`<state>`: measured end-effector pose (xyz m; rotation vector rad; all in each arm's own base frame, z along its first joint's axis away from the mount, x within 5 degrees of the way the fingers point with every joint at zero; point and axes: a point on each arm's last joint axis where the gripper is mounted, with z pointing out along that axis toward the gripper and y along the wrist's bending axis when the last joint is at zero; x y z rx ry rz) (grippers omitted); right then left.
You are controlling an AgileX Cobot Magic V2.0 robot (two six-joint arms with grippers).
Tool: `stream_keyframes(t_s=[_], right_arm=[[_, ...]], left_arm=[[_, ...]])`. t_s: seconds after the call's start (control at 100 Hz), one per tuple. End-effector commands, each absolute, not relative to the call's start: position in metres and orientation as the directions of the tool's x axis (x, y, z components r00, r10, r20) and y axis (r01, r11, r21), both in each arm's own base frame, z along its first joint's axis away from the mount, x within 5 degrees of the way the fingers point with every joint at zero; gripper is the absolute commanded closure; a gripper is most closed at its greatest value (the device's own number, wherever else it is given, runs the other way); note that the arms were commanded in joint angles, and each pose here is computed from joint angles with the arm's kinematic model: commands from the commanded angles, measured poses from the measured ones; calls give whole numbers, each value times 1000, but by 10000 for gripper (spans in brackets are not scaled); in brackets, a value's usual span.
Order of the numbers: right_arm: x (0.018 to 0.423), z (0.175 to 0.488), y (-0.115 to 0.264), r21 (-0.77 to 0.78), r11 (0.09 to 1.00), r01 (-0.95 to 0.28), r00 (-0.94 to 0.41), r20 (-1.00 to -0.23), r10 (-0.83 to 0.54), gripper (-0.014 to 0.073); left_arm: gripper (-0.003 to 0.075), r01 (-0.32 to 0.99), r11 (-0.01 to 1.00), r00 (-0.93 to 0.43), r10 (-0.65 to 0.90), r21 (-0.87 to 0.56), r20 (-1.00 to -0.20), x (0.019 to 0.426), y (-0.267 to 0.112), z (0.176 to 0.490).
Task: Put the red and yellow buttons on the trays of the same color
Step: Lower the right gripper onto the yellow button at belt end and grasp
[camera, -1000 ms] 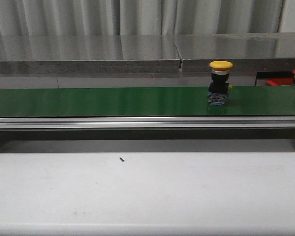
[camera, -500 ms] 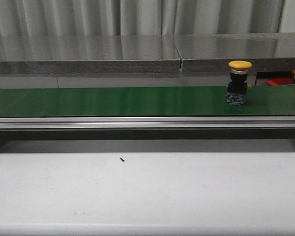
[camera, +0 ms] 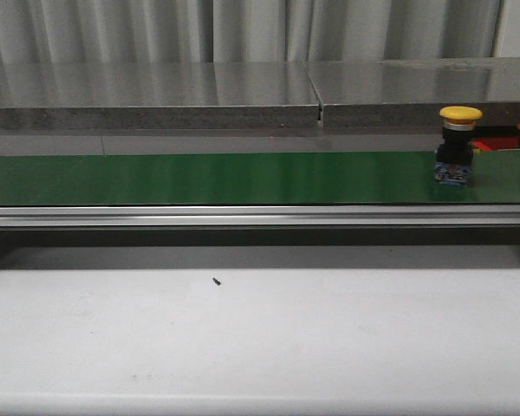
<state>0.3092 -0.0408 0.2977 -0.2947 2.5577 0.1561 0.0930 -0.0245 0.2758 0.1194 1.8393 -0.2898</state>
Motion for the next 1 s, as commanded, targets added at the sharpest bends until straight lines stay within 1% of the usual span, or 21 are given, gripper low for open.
stream_keyframes(t_s=[0.0,0.18,0.33,0.71,0.78,0.82,0.84,0.85,0.86,0.87,0.89,0.91,0.92,0.93,0.99], right_arm=[[318,311,-29,-3,962,-272,-747,-630,-214,-16],[334,296,-21,-1,957,-292,-750,-621,-229,-16],[347,285,-21,32,958,-286,-767,-607,-209,-16],[368,278,-24,27,966,-255,-721,-671,-172,-14],[369,276,-24,26,967,-252,-722,-671,-170,22],[370,275,-24,27,967,-252,-724,-669,-170,63],[370,274,-24,29,967,-252,-726,-667,-169,98],[370,274,-24,30,967,-252,-727,-666,-169,98],[370,274,-24,30,967,-251,-727,-666,-168,130],[370,273,-24,32,968,-250,-728,-665,-167,130],[370,273,-24,33,968,-250,-730,-663,-165,165],[371,272,-24,35,968,-249,-732,-662,-164,217],[371,272,-24,36,968,-248,-732,-662,-163,217],[371,272,-24,36,968,-247,-732,-661,-162,257],[371,271,-24,38,969,-246,-734,-661,-160,347]], left_arm=[[739,216,966,-205,-98,-142,-974,95,-23,291],[739,216,966,-205,-98,-142,-974,95,-23,291],[739,216,966,-205,-98,-142,-974,95,-23,291],[739,216,966,-205,-98,-142,-974,95,-23,291],[739,216,966,-205,-98,-142,-974,95,-23,291],[739,216,966,-205,-98,-142,-974,95,-23,291],[739,216,966,-205,-98,-142,-974,95,-23,291],[739,216,966,-205,-98,-142,-974,95,-23,291],[739,216,966,-205,-98,-142,-974,95,-23,291],[739,216,966,-205,-98,-142,-974,95,-23,291],[739,216,966,-205,-98,-142,-974,95,-23,291],[739,216,966,-205,-98,-142,-974,95,-23,291],[739,216,966,-205,-98,-142,-974,95,-23,291],[739,216,966,-205,-98,-142,-974,95,-23,291],[739,216,966,-205,-98,-142,-974,95,-23,291]])
